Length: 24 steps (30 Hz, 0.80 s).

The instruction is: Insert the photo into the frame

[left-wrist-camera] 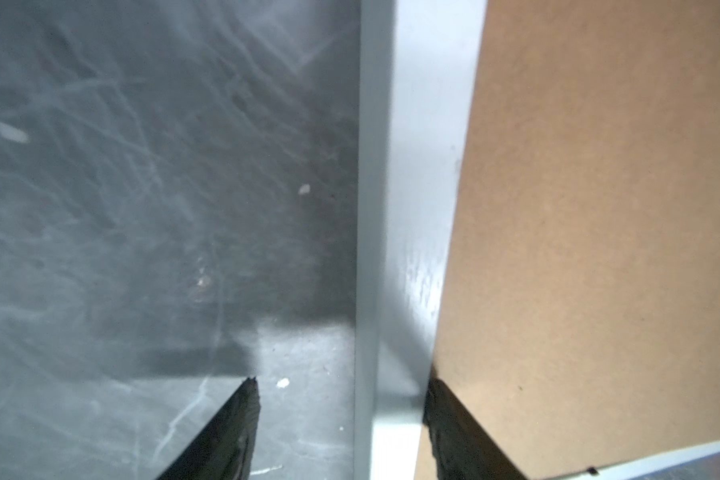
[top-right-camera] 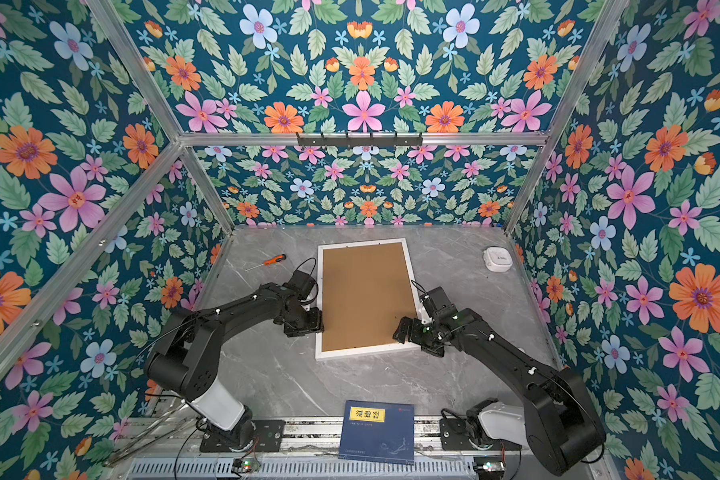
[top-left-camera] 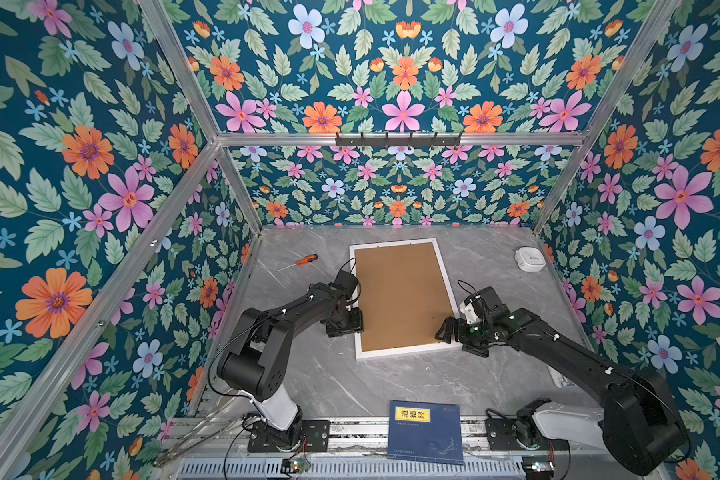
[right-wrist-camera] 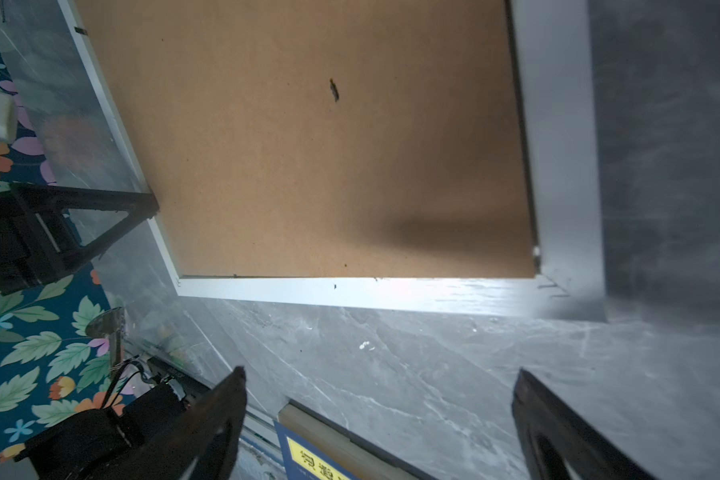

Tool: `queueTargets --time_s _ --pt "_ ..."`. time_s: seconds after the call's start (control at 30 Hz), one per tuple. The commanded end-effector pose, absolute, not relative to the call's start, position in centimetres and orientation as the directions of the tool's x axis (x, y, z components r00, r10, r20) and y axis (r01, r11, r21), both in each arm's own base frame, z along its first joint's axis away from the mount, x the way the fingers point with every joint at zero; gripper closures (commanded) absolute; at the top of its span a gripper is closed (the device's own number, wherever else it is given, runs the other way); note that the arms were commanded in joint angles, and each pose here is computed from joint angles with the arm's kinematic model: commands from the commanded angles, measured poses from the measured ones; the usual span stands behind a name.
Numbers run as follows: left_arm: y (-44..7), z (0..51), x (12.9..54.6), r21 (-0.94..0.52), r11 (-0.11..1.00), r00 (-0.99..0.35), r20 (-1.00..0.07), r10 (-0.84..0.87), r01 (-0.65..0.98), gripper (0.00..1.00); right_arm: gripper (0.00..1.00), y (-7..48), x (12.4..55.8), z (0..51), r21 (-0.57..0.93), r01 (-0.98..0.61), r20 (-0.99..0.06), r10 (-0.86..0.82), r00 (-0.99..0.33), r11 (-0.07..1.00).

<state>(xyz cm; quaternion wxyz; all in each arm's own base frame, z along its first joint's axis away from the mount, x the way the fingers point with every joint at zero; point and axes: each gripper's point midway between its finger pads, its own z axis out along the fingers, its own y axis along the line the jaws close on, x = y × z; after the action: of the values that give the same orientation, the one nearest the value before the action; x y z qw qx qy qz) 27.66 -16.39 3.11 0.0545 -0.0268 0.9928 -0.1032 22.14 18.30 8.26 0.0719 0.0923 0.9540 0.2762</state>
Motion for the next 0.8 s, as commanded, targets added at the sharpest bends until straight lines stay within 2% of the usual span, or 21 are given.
queueTargets --time_s 0.0,0.37,0.77 --pt "-15.9 3.2 28.5 -0.178 0.983 -0.987 -0.142 -0.08 -0.054 0.34 0.01 20.3 23.1 8.7 0.605 0.167 -0.051 0.248 -0.967 0.778" --pt "-15.9 3.7 28.5 -0.186 0.981 -0.984 -0.162 -0.079 -0.049 0.37 0.01 21.1 24.4 7.1 0.581 0.2 -0.028 0.265 -0.964 0.789" --pt "-15.5 3.7 28.1 -0.181 0.983 -0.983 -0.167 -0.074 -0.043 0.38 0.02 20.9 26.3 5.7 0.547 0.29 -0.024 0.36 -0.932 0.785"
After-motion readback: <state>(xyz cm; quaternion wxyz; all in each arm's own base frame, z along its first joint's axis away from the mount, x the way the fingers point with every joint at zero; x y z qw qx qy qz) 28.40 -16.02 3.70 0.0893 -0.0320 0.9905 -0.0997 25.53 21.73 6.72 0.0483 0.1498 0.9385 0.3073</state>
